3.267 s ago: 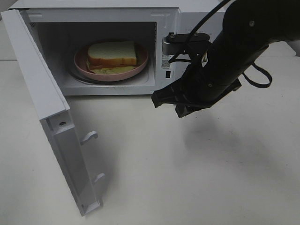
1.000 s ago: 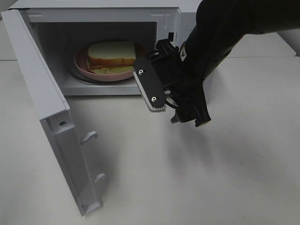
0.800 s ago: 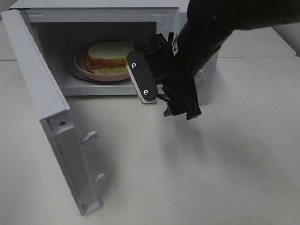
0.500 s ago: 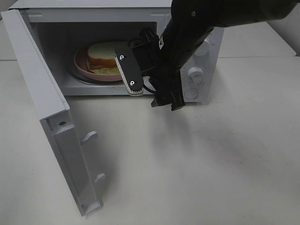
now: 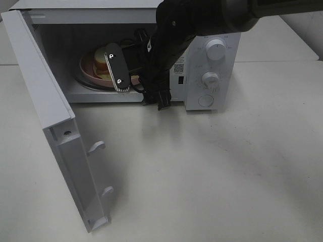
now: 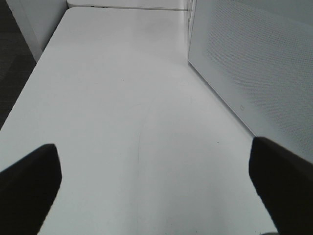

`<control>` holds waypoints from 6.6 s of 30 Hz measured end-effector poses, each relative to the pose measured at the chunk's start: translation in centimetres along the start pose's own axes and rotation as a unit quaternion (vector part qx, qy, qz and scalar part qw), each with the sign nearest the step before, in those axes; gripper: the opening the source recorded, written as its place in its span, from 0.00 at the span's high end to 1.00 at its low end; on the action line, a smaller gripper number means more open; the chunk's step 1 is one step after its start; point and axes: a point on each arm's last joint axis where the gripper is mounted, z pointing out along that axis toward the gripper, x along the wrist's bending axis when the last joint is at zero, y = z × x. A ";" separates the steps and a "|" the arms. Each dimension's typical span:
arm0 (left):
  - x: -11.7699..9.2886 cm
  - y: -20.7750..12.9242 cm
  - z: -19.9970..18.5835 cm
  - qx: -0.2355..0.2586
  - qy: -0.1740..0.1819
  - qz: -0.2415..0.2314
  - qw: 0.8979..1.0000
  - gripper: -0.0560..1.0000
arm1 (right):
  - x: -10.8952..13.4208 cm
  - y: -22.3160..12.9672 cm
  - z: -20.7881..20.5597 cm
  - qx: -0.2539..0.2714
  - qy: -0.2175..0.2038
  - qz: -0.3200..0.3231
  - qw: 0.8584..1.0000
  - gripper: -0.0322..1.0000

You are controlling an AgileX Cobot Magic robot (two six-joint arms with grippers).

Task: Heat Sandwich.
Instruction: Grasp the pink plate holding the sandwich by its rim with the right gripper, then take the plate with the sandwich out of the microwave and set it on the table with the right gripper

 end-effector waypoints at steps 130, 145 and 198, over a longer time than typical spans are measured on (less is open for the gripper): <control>0.0 0.0 0.0 0.000 0.000 0.000 1.000 0.01 | 5.9 -0.7 -7.4 -0.054 0.126 -0.122 0.983 0.91; 0.0 0.0 0.0 0.000 0.000 0.000 1.000 0.01 | 9.2 -1.6 -11.8 -0.030 0.121 -0.134 0.983 0.92; 0.0 0.0 0.0 0.000 0.000 0.000 1.000 0.01 | 23.0 -9.0 -22.9 0.136 0.075 0.127 0.980 0.92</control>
